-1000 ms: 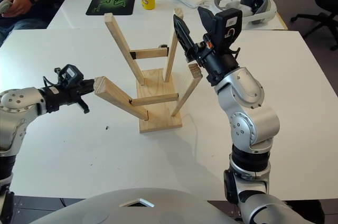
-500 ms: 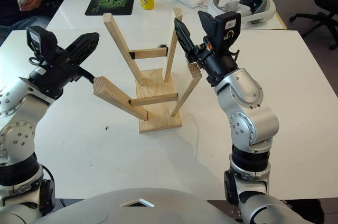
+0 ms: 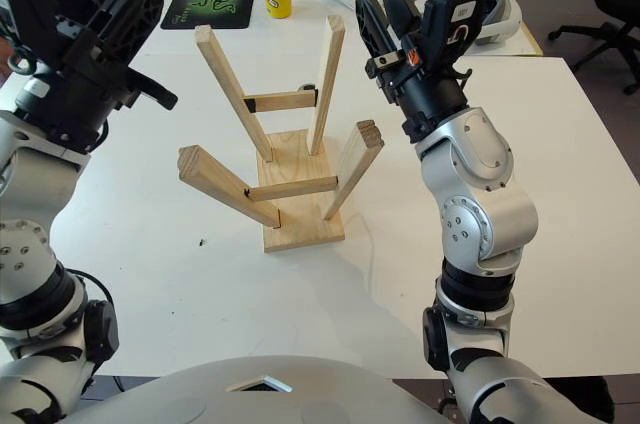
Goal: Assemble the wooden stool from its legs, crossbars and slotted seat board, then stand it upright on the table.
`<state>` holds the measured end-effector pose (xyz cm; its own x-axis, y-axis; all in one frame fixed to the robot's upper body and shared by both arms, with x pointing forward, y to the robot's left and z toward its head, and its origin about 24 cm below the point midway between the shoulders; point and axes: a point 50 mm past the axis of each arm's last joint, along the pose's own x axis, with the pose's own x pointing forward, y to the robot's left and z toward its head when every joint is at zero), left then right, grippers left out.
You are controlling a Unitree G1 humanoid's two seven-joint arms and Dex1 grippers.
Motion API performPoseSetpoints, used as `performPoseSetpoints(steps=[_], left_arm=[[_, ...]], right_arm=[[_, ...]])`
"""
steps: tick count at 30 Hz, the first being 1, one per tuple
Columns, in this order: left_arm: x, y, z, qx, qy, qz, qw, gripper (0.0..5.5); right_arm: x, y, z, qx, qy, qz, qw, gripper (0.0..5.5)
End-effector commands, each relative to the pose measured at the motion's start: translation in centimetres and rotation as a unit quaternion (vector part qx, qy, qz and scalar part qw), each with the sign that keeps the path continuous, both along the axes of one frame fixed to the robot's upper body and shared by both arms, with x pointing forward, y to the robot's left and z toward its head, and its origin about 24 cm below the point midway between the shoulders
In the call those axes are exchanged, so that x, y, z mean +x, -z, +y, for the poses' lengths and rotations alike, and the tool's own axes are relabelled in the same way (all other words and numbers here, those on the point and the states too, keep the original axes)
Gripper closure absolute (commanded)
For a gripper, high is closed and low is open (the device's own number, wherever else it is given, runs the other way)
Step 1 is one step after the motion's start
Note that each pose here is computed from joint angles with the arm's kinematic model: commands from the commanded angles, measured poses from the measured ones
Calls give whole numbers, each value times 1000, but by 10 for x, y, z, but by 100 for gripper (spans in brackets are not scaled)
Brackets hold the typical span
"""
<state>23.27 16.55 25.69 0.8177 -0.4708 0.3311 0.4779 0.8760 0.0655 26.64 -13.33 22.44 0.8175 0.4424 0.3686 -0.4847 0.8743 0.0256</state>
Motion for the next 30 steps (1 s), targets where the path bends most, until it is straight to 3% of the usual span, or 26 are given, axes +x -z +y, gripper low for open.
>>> performPoseSetpoints(steps=[1, 5, 9, 16, 23, 26, 30], left_arm=[[-1, -7, 1, -35, 0, 3, 999, 550], [-17, 7, -1, -82, 60, 45, 994, 550], [-25, 7, 9, -140, 70, 55, 986, 550], [-29, -23, -13, -137, 121, -4, 983, 550], [-30, -39, -29, -114, 148, -32, 982, 550], [-27, -10, -36, -121, 152, 30, 980, 550], [-27, 84, -46, -66, 137, 207, 967, 550]], right_arm=[[-3, -15, 3, -4, -16, -30, 999, 492], [-6, -21, 6, -4, -50, -40, 998, 547], [-6, -19, 2, -6, -49, -35, 998, 547], [-1, -10, 4, -15, -60, -11, 998, 547], [12, -3, -9, -16, 7, 1, 1000, 547], [15, -3, -10, -15, 14, 1, 1000, 547], [17, -2, -10, -19, 15, 4, 1000, 547]])
